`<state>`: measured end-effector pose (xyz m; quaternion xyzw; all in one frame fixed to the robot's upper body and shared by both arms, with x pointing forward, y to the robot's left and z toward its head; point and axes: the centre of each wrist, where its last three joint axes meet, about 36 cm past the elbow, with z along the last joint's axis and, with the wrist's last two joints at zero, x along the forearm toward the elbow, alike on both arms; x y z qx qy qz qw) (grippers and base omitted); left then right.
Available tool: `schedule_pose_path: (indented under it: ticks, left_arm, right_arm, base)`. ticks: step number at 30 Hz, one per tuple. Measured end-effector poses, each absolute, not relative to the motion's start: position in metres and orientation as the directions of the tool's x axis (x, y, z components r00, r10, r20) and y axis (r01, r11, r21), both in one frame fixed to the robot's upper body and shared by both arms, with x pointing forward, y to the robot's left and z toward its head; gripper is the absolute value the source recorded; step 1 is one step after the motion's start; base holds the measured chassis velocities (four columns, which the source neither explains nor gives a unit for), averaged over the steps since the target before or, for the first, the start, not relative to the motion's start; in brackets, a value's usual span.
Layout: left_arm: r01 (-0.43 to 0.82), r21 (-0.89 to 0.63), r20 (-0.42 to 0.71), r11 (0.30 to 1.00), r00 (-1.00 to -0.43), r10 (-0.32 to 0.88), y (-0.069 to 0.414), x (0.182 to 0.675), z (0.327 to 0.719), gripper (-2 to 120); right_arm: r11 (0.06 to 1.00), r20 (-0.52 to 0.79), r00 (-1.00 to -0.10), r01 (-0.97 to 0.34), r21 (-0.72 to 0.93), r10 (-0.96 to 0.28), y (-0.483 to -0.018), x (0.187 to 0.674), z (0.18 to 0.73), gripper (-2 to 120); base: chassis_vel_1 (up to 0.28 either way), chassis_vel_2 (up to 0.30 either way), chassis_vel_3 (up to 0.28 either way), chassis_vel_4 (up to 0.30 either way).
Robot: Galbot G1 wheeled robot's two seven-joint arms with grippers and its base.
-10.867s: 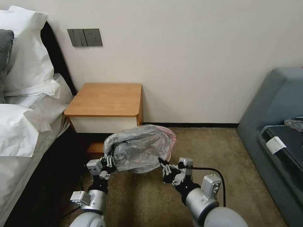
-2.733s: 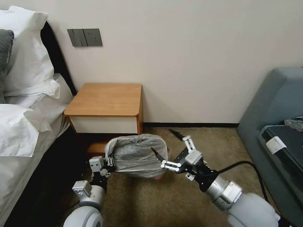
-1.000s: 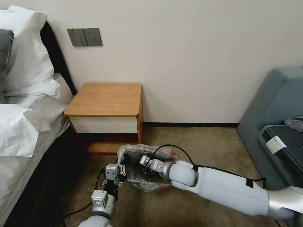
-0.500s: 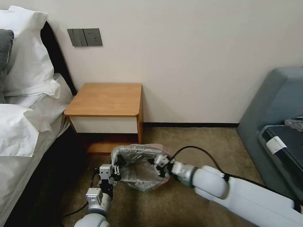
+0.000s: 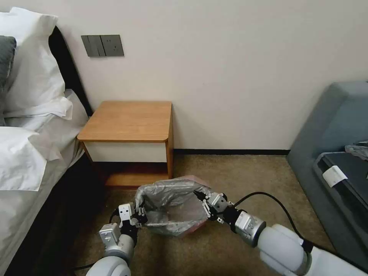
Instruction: Pick up the garbage bag from the table and place it over the trash can.
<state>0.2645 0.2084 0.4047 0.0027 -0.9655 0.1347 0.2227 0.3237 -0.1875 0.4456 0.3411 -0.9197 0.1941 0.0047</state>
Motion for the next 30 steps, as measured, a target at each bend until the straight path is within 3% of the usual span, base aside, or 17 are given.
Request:
schedule_pose_path:
  ticks: [4, 6, 10, 16, 21, 23, 30]
  left_arm:
    - [-0.031, -0.273, 0.456, 0.962, -0.884, 0.101, 0.209, 0.266, 0.404, 3]
    - [0.000, -0.296, 0.485, 0.955, -0.862, 0.150, 0.209, 0.265, 0.403, 3]
    - [0.010, -0.302, 0.506, 0.953, -0.846, 0.169, 0.209, 0.265, 0.400, 3]
    - [0.016, -0.302, 0.539, 0.953, -0.822, 0.185, 0.211, 0.264, 0.390, 3]
    - [0.017, -0.300, 0.544, 0.954, -0.818, 0.186, 0.211, 0.264, 0.386, 6]
    - [0.020, -0.303, 0.544, 0.953, -0.817, 0.190, 0.211, 0.265, 0.384, 24]
    - [0.025, -0.298, 0.540, 0.954, -0.820, 0.190, 0.212, 0.264, 0.384, 49]
  right_arm:
    - [0.760, 0.050, -0.809, -0.569, -0.315, -0.585, -0.180, 0.321, 0.444, 33]
    - [0.794, 0.026, -0.832, -0.538, -0.282, -0.555, -0.178, 0.315, 0.439, 46]
    - [0.812, 0.015, -0.846, -0.517, -0.271, -0.533, -0.180, 0.311, 0.432, 54]
    - [0.844, -0.006, -0.871, -0.474, -0.251, -0.491, -0.183, 0.301, 0.413, 82]
    - [0.850, -0.006, -0.876, -0.466, -0.245, -0.482, -0.182, 0.297, 0.407, 96]
    - [0.850, -0.001, -0.876, -0.469, -0.242, -0.483, -0.180, 0.296, 0.403, 100]
    - [0.844, 0.008, -0.870, -0.480, -0.239, -0.493, -0.178, 0.297, 0.399, 100]
  base:
    - [0.000, 0.000, 0.000, 0.000]
    - [0.000, 0.000, 0.000, 0.000]
    - [0.000, 0.000, 0.000, 0.000]
    - [0.000, 0.000, 0.000, 0.000]
    - [0.000, 0.000, 0.000, 0.000]
    - [0.000, 0.000, 0.000, 0.000]
    - [0.000, 0.000, 0.000, 0.000]
